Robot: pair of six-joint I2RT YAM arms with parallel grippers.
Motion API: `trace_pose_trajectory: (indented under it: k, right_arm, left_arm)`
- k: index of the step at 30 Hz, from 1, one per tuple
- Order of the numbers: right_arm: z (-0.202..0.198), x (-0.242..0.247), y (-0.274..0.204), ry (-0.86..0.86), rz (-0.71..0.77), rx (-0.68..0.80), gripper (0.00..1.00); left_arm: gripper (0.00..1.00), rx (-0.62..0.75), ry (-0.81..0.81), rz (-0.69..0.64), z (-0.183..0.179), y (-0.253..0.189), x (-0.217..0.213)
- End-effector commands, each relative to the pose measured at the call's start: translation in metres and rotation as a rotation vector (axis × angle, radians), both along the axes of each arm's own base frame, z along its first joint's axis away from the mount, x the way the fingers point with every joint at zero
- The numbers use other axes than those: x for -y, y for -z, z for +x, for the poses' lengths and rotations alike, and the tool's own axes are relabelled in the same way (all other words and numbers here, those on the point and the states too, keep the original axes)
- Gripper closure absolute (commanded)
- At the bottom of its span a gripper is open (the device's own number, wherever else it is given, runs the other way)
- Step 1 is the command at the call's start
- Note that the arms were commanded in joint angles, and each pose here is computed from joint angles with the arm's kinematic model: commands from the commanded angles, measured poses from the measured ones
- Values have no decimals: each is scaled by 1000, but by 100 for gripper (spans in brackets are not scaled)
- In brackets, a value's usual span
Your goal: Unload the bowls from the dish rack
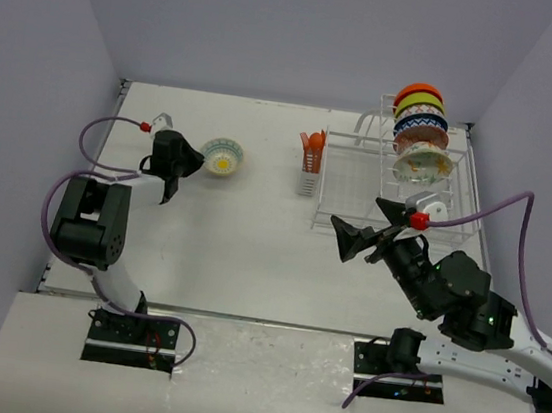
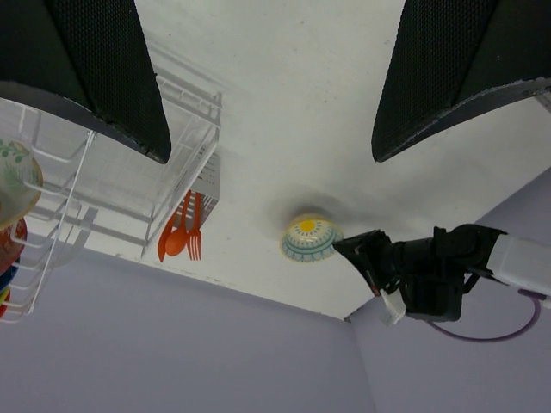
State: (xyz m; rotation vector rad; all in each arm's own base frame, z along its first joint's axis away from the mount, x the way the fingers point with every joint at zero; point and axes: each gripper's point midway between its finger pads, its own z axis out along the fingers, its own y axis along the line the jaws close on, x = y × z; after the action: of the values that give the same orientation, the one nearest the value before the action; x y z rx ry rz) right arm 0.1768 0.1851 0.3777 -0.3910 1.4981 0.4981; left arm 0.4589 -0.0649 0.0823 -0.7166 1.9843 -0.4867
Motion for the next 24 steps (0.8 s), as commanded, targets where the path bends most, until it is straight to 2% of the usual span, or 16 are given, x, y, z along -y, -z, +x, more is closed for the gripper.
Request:
trace_pose_trajectory:
  k: [1, 4, 6, 7, 9, 10, 12, 13, 15, 18, 19, 21, 22, 23, 24]
  right_arm:
    - [7, 10, 17, 102, 98, -100, 1]
    - [0, 21, 13, 74, 200, -124, 1]
    - [1, 24, 13, 79, 207, -129, 1]
    - [1, 24, 10, 75, 214, -133, 1]
    - [5, 26, 12, 85, 207, -159, 1]
    - [7, 24, 7, 81, 214, -169, 1]
    - [16, 28, 5, 92, 253, -202, 1]
    - [20, 27, 2, 92, 271, -212, 1]
    - [30, 29, -2, 98, 305, -237, 1]
    - [51, 35, -23, 138, 381, -260, 1]
    - [62, 52, -30, 202, 460, -270, 1]
    - [66, 62, -43, 199, 548, -287, 1]
    - [77, 82, -50, 260, 650, -283, 1]
    - [81, 89, -54, 266, 700, -284, 1]
    - [82, 79, -50, 185, 779, -362, 1]
  left_arm:
    - [100, 233, -4, -45, 40, -54, -1]
    - [100, 165, -6, -47, 44, -29, -1]
    - [98, 160, -8, -50, 43, -28, -1]
    - [83, 157, -8, -51, 40, -29, -1]
    - [70, 166, -11, -50, 36, -35, -2]
    - [39, 168, -21, -48, 33, -43, -4]
    - [22, 175, -25, -45, 27, -54, -6]
    - [1, 186, -34, -40, 20, -71, -8]
    - [0, 191, -46, -15, 10, -89, -13]
    - [0, 170, -67, 48, -36, -145, -23]
    - [0, 157, -56, 66, -50, -151, -23]
    - [0, 187, -4, 106, -92, -176, -20]
    - [0, 205, 41, 143, -104, -180, -17]
    - [0, 263, 70, 149, -126, -198, -12]
    - [0, 223, 95, 168, -142, -182, -12]
